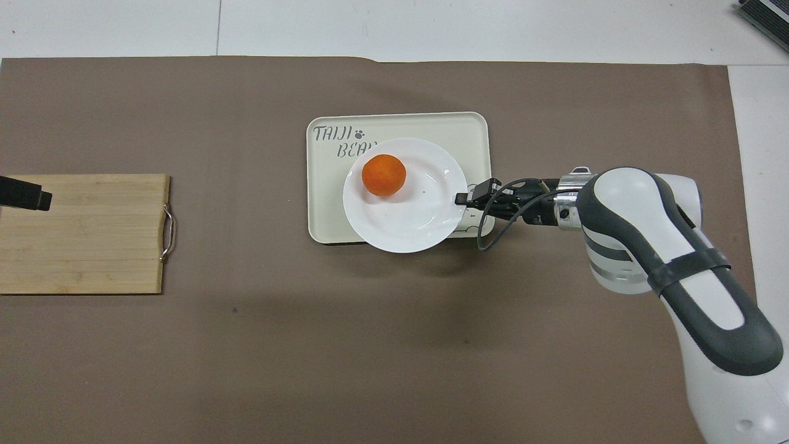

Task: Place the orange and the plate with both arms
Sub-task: 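Carry the plate with the right gripper onto the bear tray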

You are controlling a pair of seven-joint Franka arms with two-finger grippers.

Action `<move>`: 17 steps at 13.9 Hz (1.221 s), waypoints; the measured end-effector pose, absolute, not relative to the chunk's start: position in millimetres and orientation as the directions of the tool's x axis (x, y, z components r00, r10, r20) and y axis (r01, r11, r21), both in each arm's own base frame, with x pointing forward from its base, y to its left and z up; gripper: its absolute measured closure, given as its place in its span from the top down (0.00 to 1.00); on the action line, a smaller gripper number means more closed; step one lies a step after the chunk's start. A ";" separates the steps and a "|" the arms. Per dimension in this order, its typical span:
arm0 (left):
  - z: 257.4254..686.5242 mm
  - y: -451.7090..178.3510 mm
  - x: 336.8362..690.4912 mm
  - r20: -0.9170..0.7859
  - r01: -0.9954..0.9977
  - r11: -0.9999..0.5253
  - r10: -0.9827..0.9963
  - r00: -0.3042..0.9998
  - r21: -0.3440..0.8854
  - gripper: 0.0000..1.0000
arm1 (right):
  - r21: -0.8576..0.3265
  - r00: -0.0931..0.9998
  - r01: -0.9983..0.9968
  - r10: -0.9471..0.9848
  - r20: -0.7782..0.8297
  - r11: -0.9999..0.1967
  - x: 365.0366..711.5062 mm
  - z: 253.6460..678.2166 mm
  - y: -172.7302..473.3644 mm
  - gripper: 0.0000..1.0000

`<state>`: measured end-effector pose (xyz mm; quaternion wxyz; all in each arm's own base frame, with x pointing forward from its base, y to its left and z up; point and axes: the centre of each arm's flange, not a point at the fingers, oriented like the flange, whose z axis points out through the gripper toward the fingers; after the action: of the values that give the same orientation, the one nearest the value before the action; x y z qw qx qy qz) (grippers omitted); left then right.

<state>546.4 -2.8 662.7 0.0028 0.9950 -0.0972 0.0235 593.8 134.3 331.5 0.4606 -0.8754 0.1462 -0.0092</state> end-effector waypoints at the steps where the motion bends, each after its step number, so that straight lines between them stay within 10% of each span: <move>1: 662.7 -2.8 546.4 0.047 -0.194 -0.981 -0.193 0.980 0.001 1.00 | -0.809 0.956 -0.246 -0.269 -0.113 -0.534 601.7 333.2 133.7 0.04; 17: 662.7 -2.8 546.4 0.047 -0.194 -0.981 -0.193 0.980 0.001 1.00 | -0.793 0.957 -0.235 -0.275 -0.088 -0.562 627.5 269.0 135.4 0.04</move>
<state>546.4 -2.8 662.7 0.0028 0.9950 -0.0972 0.0232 627.5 135.4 269.0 0.4450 -0.8835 0.1444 -0.0227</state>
